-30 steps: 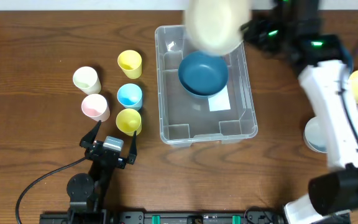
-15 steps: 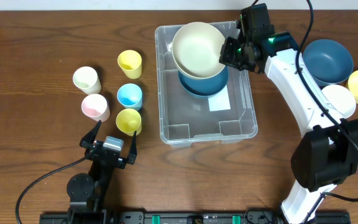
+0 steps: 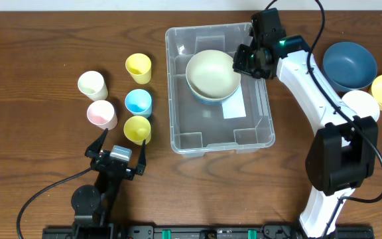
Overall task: Pack container
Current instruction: 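Lift the cream bowl and set it into the teal bowl, then move the right gripper to the second teal bowl and grasp it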
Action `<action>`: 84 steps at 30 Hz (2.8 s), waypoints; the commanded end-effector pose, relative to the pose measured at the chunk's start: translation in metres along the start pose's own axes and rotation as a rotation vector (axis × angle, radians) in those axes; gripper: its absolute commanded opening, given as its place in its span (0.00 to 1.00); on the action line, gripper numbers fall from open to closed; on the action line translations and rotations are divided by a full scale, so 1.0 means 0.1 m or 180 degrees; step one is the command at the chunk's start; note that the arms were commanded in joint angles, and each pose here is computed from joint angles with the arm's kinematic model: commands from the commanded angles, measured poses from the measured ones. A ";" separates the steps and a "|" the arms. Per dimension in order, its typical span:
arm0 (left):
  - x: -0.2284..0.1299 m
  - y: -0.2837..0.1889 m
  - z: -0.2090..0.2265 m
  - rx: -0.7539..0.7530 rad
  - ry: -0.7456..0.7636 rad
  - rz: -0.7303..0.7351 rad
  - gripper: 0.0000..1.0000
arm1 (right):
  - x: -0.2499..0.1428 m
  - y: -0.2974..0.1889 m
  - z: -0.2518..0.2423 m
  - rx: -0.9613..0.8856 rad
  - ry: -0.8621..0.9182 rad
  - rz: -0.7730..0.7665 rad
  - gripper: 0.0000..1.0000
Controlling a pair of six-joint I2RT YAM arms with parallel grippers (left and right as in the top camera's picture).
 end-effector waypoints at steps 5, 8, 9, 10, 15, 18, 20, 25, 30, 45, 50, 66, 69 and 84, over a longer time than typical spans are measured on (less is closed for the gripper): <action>-0.11 0.01 -0.01 -0.0041 -0.0017 0.0138 0.98 | 0.19 -0.20 0.01 0.0015 -0.0172 -0.0280 0.65; -0.11 0.01 -0.01 -0.0041 -0.0017 0.0138 0.98 | 0.41 -0.56 -0.05 -0.0115 -0.0170 -0.0567 0.78; -0.11 0.01 -0.01 -0.0041 -0.0017 0.0138 0.98 | 0.48 -0.69 -0.11 -0.0224 -0.0119 -0.0675 0.87; -0.11 0.01 -0.01 -0.0041 -0.0017 0.0138 0.98 | 0.55 -0.83 -0.19 -0.0348 -0.0042 -0.0785 0.98; -0.11 0.01 -0.01 -0.0041 -0.0017 0.0138 0.98 | 0.84 -1.47 -0.88 -0.0826 0.0884 -0.1288 0.99; -0.11 0.01 -0.01 -0.0041 -0.0017 0.0138 0.98 | 0.86 -1.54 -1.40 -0.0804 0.1410 -0.1262 0.99; -0.11 0.01 -0.01 -0.0041 -0.0017 0.0138 0.98 | 0.80 -1.46 -1.65 -0.0796 0.1652 -0.1122 0.99; -0.11 0.01 -0.01 -0.0041 -0.0017 0.0138 0.98 | 0.55 -1.11 -2.10 -0.0996 0.2378 -0.0917 0.94; -0.11 0.01 -0.01 -0.0041 -0.0017 0.0138 0.98 | 0.40 -0.81 -2.31 -0.0988 0.2786 -0.0970 0.87; -0.11 0.01 -0.01 -0.0041 -0.0017 0.0138 0.98 | 0.12 -0.45 -2.49 -0.1140 0.4028 -0.1230 0.91; -0.11 0.01 -0.01 -0.0041 -0.0017 0.0138 0.98 | 0.11 -0.45 -2.51 -0.1204 0.4192 -0.1316 0.91; -0.11 0.01 -0.01 -0.0041 -0.0017 0.0138 0.98 | -0.02 -0.16 -2.63 -0.1413 0.4482 -0.1123 0.89; -0.11 0.01 -0.01 -0.0041 -0.0017 0.0138 0.98 | -0.03 -0.14 -2.64 -0.1436 0.4485 -0.1098 0.76; -0.11 0.01 -0.01 -0.0041 -0.0017 0.0138 0.98 | -0.10 0.02 -2.70 -0.1560 0.4500 -0.0948 0.18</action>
Point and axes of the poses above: each gripper's point midway between its finger pads, its own y axis out along the fingers, its own z axis along the line the jaws close on, x = y × z, the point moved 10 cm from there along -y, back along the fingers, and after that the axes turned 7 degrees about -y, right-handed, at the moved point
